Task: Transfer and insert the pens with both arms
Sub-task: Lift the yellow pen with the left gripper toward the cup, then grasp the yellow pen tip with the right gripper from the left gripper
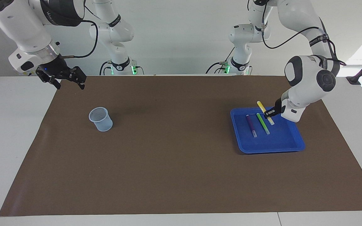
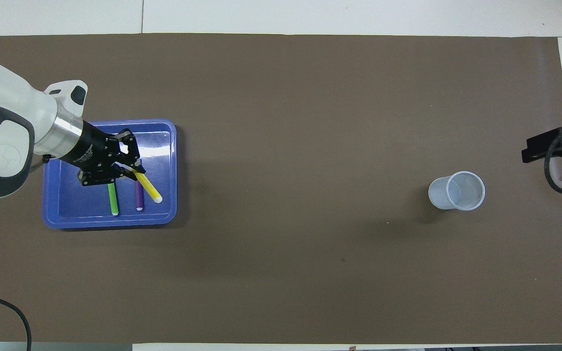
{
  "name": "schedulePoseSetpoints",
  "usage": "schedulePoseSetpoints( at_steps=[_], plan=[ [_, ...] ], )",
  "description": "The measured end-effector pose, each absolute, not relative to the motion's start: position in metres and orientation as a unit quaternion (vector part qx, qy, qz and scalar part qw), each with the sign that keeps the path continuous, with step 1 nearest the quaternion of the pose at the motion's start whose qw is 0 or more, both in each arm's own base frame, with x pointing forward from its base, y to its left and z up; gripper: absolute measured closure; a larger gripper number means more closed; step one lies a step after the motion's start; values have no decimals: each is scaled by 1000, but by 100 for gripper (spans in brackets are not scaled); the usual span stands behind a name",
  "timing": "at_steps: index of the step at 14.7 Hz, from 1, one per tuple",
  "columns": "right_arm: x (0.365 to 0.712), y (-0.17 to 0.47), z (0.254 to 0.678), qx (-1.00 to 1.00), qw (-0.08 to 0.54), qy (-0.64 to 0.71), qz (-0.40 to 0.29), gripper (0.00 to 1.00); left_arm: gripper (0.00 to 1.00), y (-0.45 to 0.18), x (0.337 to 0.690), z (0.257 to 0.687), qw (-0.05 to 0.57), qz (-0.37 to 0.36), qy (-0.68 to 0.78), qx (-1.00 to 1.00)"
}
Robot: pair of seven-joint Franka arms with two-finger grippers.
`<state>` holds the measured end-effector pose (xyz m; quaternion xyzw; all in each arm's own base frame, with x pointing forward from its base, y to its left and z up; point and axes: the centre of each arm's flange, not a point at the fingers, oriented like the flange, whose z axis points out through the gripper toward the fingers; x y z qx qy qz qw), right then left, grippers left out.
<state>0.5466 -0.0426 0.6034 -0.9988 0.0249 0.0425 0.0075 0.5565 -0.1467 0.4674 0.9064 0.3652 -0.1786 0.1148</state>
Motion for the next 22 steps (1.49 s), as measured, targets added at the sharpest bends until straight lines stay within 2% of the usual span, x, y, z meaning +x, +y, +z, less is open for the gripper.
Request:
schedulePoseSetpoints(
  at_steps=[3,7,11,15,22],
  plan=[
    [547,-43,603,-999,8,25,42,0,83,-207,538,494,157,-225,432,859],
    [547,-43,603,-999,8,25,42,0,83,-252,518,526,215,-274,484,803],
    [543,-52,606,-999,14,29,43,0,83,-290,504,519,269,-322,516,747],
    [542,-35,608,-996,80,18,40,0,83,-331,482,515,270,-325,552,719],
    [540,30,604,-974,163,144,66,0,83,-351,448,493,297,-332,607,658]
  ],
)
